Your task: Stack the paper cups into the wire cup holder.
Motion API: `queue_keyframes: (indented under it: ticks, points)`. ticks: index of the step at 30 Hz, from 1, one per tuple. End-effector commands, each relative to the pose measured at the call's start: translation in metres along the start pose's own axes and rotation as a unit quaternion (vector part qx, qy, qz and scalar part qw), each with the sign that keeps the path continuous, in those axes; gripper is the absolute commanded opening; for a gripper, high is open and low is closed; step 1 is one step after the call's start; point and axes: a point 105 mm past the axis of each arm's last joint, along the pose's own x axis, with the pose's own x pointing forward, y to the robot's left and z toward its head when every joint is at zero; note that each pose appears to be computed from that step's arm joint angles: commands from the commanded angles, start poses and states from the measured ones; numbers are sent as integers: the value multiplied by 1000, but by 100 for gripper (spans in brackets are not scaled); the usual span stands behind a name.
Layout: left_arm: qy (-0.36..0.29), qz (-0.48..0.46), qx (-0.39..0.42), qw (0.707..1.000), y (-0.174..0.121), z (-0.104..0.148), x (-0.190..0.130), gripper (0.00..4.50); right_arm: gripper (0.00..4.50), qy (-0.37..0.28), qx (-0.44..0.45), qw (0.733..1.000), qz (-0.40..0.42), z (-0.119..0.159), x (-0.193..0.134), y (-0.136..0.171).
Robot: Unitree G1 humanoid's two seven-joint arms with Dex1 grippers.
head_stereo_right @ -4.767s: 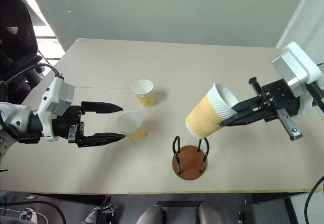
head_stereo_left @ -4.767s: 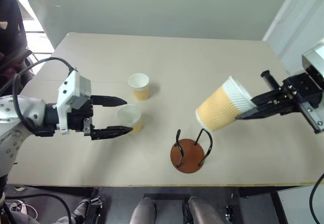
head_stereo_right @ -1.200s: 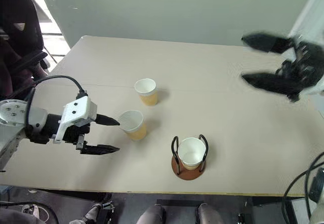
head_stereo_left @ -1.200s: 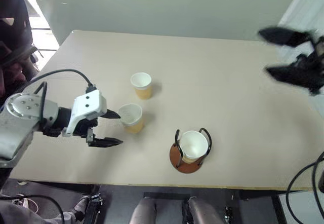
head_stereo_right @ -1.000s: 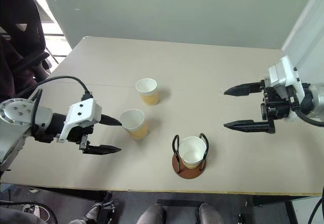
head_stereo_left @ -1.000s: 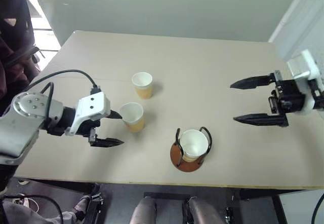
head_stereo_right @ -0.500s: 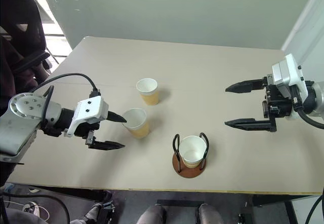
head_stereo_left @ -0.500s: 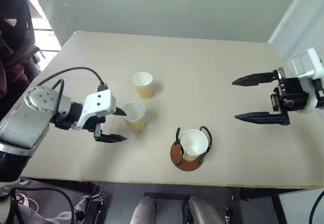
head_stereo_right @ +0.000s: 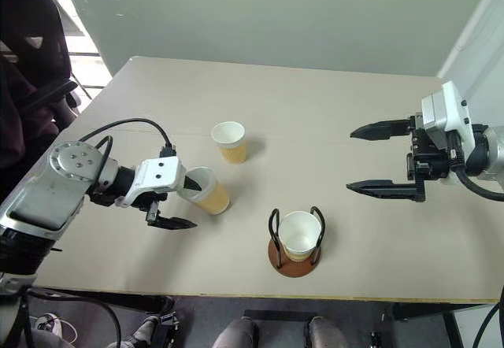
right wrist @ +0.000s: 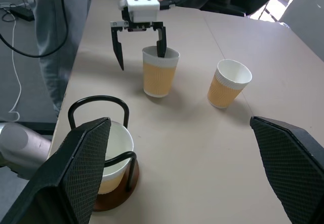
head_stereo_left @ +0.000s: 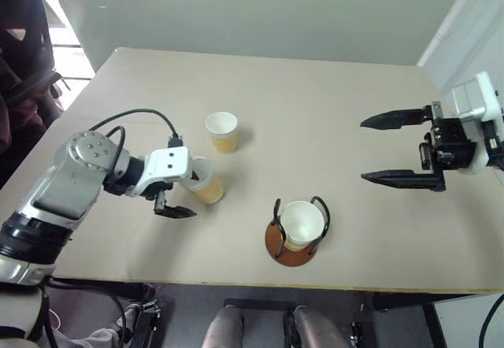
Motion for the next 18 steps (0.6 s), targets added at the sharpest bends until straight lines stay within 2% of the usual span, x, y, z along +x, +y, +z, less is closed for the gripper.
queue_keyframes:
  ticks: [1, 10, 15, 18]
  points:
    - [-11, 12, 24, 1000, 4, 12, -4, 321, 450, 5, -20, 1000, -9, 6, -2, 0]
    - [-12, 6, 26, 1000, -1, 15, -6, 2, 450, 1, -20, 1000, -2, 9, 1, 1]
    - [-15, -1, 34, 999, -2, 18, -11, 2, 450, -6, -14, 1000, -2, 12, -2, 1]
    - [-39, -14, 61, 997, 1, 35, -17, 2, 450, -15, -12, 1000, -1, 19, -2, 1]
